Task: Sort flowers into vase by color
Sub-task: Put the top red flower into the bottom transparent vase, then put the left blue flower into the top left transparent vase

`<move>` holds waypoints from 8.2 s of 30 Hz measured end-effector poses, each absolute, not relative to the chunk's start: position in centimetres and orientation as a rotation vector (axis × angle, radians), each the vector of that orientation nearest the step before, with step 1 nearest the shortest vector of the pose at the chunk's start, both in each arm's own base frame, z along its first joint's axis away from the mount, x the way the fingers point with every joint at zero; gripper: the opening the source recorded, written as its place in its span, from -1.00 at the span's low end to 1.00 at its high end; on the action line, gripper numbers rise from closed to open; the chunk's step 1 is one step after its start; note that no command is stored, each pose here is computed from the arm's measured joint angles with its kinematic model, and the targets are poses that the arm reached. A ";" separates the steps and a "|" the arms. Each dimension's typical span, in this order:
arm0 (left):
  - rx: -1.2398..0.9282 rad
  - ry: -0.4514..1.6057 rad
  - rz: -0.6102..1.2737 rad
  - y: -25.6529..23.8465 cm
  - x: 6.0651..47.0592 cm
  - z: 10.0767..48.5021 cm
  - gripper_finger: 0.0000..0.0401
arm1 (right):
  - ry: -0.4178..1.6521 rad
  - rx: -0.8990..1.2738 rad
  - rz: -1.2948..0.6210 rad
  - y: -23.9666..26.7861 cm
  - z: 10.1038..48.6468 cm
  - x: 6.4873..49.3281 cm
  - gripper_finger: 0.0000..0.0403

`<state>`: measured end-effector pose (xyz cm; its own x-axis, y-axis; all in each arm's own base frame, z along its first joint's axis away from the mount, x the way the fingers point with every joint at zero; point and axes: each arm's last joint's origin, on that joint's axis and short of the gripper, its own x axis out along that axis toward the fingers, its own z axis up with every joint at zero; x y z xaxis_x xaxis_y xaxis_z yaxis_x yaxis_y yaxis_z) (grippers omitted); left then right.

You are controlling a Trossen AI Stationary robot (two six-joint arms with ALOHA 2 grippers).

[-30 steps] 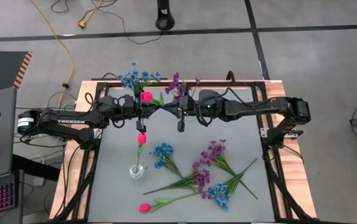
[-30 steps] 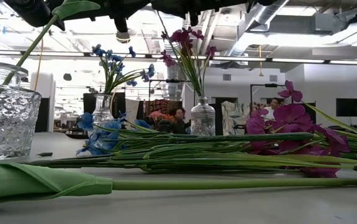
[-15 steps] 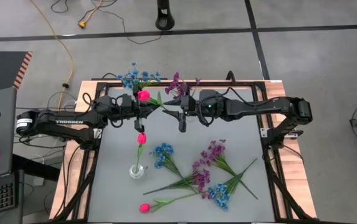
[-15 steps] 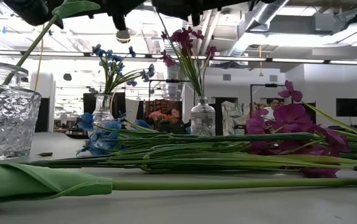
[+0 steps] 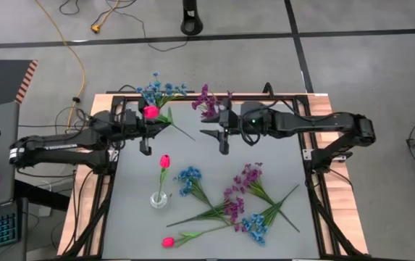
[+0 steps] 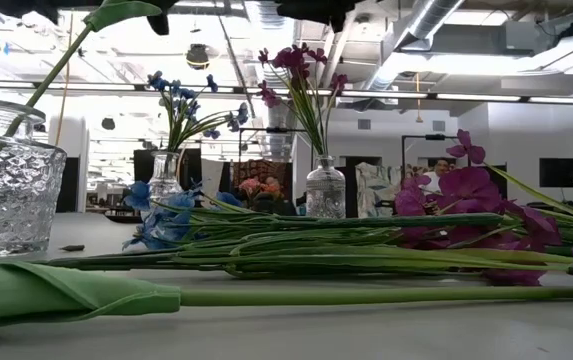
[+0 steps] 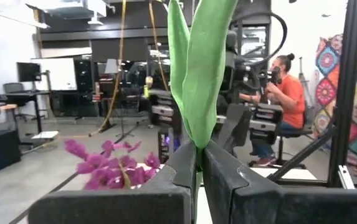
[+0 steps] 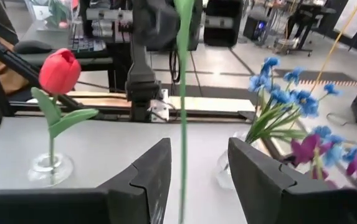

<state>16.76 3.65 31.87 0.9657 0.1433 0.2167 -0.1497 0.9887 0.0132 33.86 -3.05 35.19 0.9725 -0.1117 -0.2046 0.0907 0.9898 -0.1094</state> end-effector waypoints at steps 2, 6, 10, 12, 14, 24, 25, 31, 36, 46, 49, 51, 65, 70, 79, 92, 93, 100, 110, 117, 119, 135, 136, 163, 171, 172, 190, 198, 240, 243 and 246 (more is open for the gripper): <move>0.027 -0.215 0.167 3.5 15.8 32.1 -0.98 | 0.228 -0.071 -0.100 -2.9 35.1 33.7 -0.09; 0.026 -0.237 0.210 3.1 13.7 32.7 -0.98 | 0.267 -0.064 -0.089 -2.5 34.8 33.6 -0.09; 0.026 -0.255 0.228 2.8 11.9 33.0 -0.98 | 0.298 -0.064 -0.079 -2.2 34.4 33.7 -0.09; 0.022 -0.251 0.227 2.6 11.0 33.0 -0.98 | 0.310 -0.065 -0.070 -1.9 34.2 33.8 -0.09; 0.002 -0.249 0.225 2.4 10.2 32.9 -0.98 | 0.312 -0.067 -0.061 -1.7 34.1 33.9 -0.09; -0.080 -0.108 0.226 1.4 6.1 33.4 -0.98 | 0.313 -0.067 -0.041 -0.9 34.0 33.9 -0.09; -0.098 -0.094 0.224 1.3 5.7 33.6 -0.98 | 0.313 -0.066 -0.041 -1.0 34.0 33.9 -0.09; -0.218 -0.035 0.080 0.6 4.3 34.9 -0.98 | 0.312 -0.048 -0.048 -1.1 34.0 33.9 -0.09; -0.369 0.023 -0.112 0.1 4.6 34.3 -0.98 | 0.316 0.011 -0.054 -1.0 34.0 33.9 -0.09; -0.476 0.029 -0.172 0.3 6.4 32.3 -0.98 | 0.401 0.142 -0.081 -1.0 33.2 33.6 -0.09; -0.476 -0.003 -0.204 0.3 6.7 32.2 -0.98 | 0.429 0.179 -0.090 -0.9 32.9 33.5 -0.09; -0.479 0.003 -0.205 0.4 6.8 31.9 -0.98 | 0.451 0.183 -0.093 -0.9 32.7 33.4 -0.09; -0.467 0.012 -0.292 -0.6 8.5 29.5 -0.98 | 0.476 0.181 -0.089 -0.7 32.5 33.3 -0.09; -0.420 0.007 -0.309 -1.0 8.5 29.4 -0.98 | 0.476 0.181 -0.089 -0.7 32.5 33.3 -0.09; -0.360 0.077 -0.312 -1.6 9.4 28.8 -0.98 | 0.476 0.180 -0.089 -0.7 32.5 33.3 -0.09; -0.322 0.206 -0.340 -2.5 11.5 27.7 -0.98 | 0.476 0.179 -0.089 -0.7 32.5 33.3 -0.09; -0.328 0.211 -0.347 -2.5 11.5 27.6 -0.98 | 0.476 0.179 -0.089 -0.7 32.5 33.3 -0.09; -0.352 0.226 -0.374 -2.6 11.5 27.6 -0.87 | 0.476 0.179 -0.089 -0.7 32.5 33.3 -0.09; -0.361 0.227 -0.368 -2.6 11.5 27.6 -0.45 | 0.476 0.180 -0.089 -0.7 32.5 33.3 -0.09; -0.341 0.271 -0.394 -2.6 11.4 27.2 -0.30 | 0.476 0.180 -0.089 -0.7 32.5 33.3 -0.09; -0.334 0.298 -0.423 -2.7 11.3 27.0 -0.30 | 0.476 0.180 -0.089 -0.7 32.5 33.3 -0.09; -0.384 0.249 -0.454 -2.6 9.8 27.5 -0.31 | 0.476 0.180 -0.089 -0.7 32.5 33.3 -0.09; -0.389 0.240 -0.455 -2.5 9.6 27.6 -0.31 | 0.476 0.180 -0.089 -0.7 32.5 33.3 -0.09; -0.502 0.228 -0.289 -1.8 8.2 27.4 -0.31 | 0.476 0.180 -0.089 -0.7 32.5 33.3 -0.09; -0.554 0.487 -0.349 -2.1 7.5 25.4 -0.31 | 0.476 0.179 -0.088 -0.7 32.5 33.3 -0.09; -0.555 0.506 -0.344 -2.1 7.4 25.2 -0.31 | 0.476 0.179 -0.089 -0.7 32.5 33.3 -0.09; -0.404 0.516 0.016 -1.0 7.2 24.2 -0.32 | 0.506 0.177 -0.070 0.0 32.2 33.2 -0.09; -0.297 0.445 0.291 -0.2 7.2 24.2 -0.32 | 0.519 0.265 -0.031 2.4 31.9 33.4 -0.09; -0.316 0.465 0.265 -0.3 7.4 24.1 -0.32 | 0.880 0.572 -0.124 11.1 15.3 39.6 -0.09; -0.318 0.465 0.266 -0.3 7.4 24.1 -0.32 | 0.895 0.566 -0.130 11.2 14.3 39.9 -0.09; -0.318 0.466 0.267 -0.3 7.4 24.1 -0.32 | 0.916 0.560 -0.139 11.2 13.7 39.8 -0.09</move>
<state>7.39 -0.29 24.08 0.8606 0.1780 -0.4771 -0.3214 0.9166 -0.2377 39.83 11.17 13.74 0.6114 0.1186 -0.7824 0.3459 0.8492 0.3990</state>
